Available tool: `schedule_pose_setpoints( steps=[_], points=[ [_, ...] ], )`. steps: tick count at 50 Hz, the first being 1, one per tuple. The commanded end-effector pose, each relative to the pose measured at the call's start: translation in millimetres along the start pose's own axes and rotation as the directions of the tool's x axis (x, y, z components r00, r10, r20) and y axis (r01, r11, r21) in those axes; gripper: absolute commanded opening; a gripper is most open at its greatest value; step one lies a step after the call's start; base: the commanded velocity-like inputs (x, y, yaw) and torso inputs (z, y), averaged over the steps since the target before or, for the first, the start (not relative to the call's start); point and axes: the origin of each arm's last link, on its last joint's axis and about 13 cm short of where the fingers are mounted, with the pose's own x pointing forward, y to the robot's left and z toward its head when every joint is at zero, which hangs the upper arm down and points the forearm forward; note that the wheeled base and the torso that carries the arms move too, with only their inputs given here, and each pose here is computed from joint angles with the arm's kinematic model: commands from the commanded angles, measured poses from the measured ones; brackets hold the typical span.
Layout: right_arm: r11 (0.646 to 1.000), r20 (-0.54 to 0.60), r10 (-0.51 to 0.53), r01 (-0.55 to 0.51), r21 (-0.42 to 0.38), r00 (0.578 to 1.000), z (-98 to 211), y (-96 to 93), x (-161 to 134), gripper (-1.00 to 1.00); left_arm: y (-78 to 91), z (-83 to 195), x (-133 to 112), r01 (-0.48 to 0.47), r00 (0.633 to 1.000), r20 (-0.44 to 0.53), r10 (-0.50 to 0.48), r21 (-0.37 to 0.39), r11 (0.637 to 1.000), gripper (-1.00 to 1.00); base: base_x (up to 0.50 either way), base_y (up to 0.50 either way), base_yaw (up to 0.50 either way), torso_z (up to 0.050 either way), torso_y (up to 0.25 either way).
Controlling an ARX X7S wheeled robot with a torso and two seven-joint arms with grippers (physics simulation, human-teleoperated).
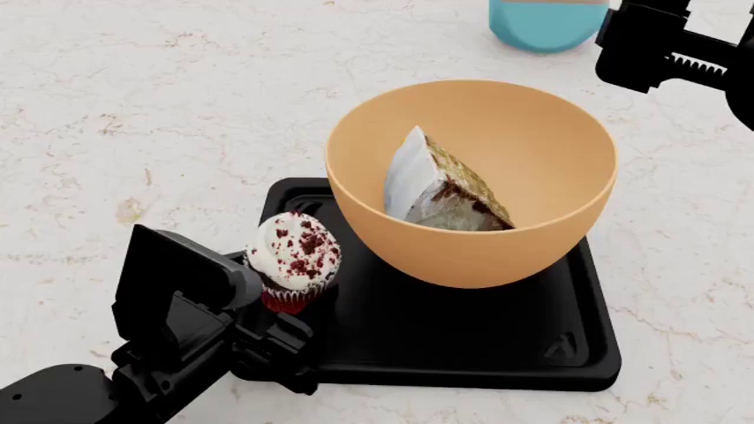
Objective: Pick up the bowl with cake and place it on the tray. Pick up the cupcake and place it on the tray.
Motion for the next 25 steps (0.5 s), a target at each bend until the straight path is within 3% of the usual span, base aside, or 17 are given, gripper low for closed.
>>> schedule_pose_setpoints(
  steps=[1, 15, 25],
  points=[
    [1.000, -0.001, -0.003, 0.003, 0.003, 1.000, -1, -1.1, 0, 1.00, -3.3, -3, 0, 0.019, 1.000, -0.021, -0.020, -0.030, 0.999, 1.00, 0.00, 0.00, 0.00, 0.000, 0.000],
    [1.000, 0.004, -0.004, 0.004, 0.006, 1.000, -1, -2.7, -1, 1.00, -4.7, -2, -2, 0.025, 0.999, -0.026, -0.025, -0.027, 0.999, 1.00, 0.00, 0.00, 0.00, 0.000, 0.000],
    [1.000, 0.009, -0.001, 0.001, 0.000, 1.000, 0, -1.6, -4, 1.00, -11.0, 12, -17, 0.026, 1.000, 0.009, -0.026, -0.006, 1.000, 1.00, 0.00, 0.00, 0.00, 0.000, 0.000]
  ],
)
